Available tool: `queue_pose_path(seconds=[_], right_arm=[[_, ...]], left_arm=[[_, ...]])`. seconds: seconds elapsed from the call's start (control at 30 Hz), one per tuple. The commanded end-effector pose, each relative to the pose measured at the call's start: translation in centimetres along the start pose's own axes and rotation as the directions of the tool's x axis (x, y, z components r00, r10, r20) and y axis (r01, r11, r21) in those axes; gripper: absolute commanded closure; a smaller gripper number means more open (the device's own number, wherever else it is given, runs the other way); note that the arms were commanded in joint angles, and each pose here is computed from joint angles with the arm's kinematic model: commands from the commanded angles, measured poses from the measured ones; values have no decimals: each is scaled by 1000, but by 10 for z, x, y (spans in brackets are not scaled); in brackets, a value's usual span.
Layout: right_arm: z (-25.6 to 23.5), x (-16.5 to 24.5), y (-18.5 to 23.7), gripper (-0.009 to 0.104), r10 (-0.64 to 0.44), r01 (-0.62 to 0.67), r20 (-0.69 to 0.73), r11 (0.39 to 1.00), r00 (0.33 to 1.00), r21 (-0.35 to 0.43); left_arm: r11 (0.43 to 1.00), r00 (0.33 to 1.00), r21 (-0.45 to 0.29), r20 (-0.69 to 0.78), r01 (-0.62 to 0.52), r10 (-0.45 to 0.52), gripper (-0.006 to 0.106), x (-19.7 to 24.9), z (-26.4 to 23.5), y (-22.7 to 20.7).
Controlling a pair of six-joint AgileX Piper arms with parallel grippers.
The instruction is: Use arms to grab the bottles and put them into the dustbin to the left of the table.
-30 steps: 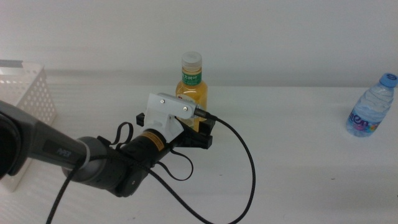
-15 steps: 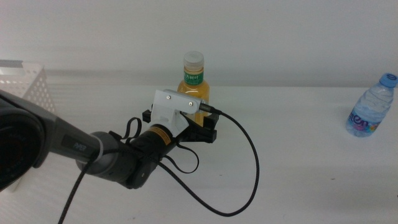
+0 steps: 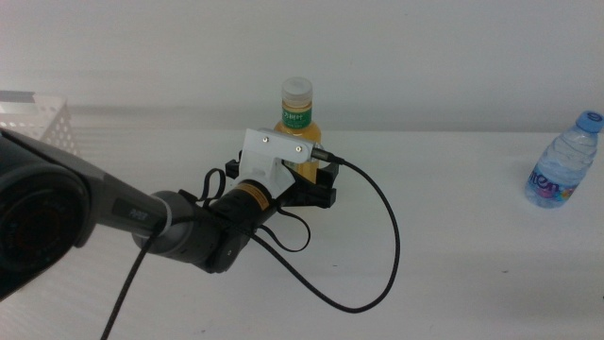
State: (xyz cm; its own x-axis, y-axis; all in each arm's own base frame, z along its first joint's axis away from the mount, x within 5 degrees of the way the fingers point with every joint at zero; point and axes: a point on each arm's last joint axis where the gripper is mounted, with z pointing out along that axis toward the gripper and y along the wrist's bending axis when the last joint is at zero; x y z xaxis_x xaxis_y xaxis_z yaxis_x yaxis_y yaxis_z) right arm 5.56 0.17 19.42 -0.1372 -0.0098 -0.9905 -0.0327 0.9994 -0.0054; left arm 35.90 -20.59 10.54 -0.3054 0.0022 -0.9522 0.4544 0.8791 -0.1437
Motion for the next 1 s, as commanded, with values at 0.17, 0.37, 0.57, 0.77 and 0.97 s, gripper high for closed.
queue_pose_path(seconds=[0.17, 0.37, 0.57, 0.77, 0.97], right_arm=[[1, 12, 0, 10, -16, 16, 4, 1000, 1000, 7], [1, 12, 0, 10, -16, 16, 4, 1000, 1000, 7], [1, 12, 0, 10, -16, 16, 4, 1000, 1000, 7], [1, 12, 0, 10, -16, 16, 4, 1000, 1000, 7], [1, 12, 0, 10, -16, 16, 4, 1000, 1000, 7]], left_arm=[[999, 1000, 31, 15, -17, 16, 7, -3, 11, -5], [999, 1000, 31, 14, -17, 16, 7, -1, 14, -5], [999, 998, 39, 62, -17, 15, 7, -5, 14, -6], [999, 998, 38, 61, -17, 15, 7, -3, 19, -6], [999, 997, 40, 75, -20, 17, 7, -4, 26, -6]])
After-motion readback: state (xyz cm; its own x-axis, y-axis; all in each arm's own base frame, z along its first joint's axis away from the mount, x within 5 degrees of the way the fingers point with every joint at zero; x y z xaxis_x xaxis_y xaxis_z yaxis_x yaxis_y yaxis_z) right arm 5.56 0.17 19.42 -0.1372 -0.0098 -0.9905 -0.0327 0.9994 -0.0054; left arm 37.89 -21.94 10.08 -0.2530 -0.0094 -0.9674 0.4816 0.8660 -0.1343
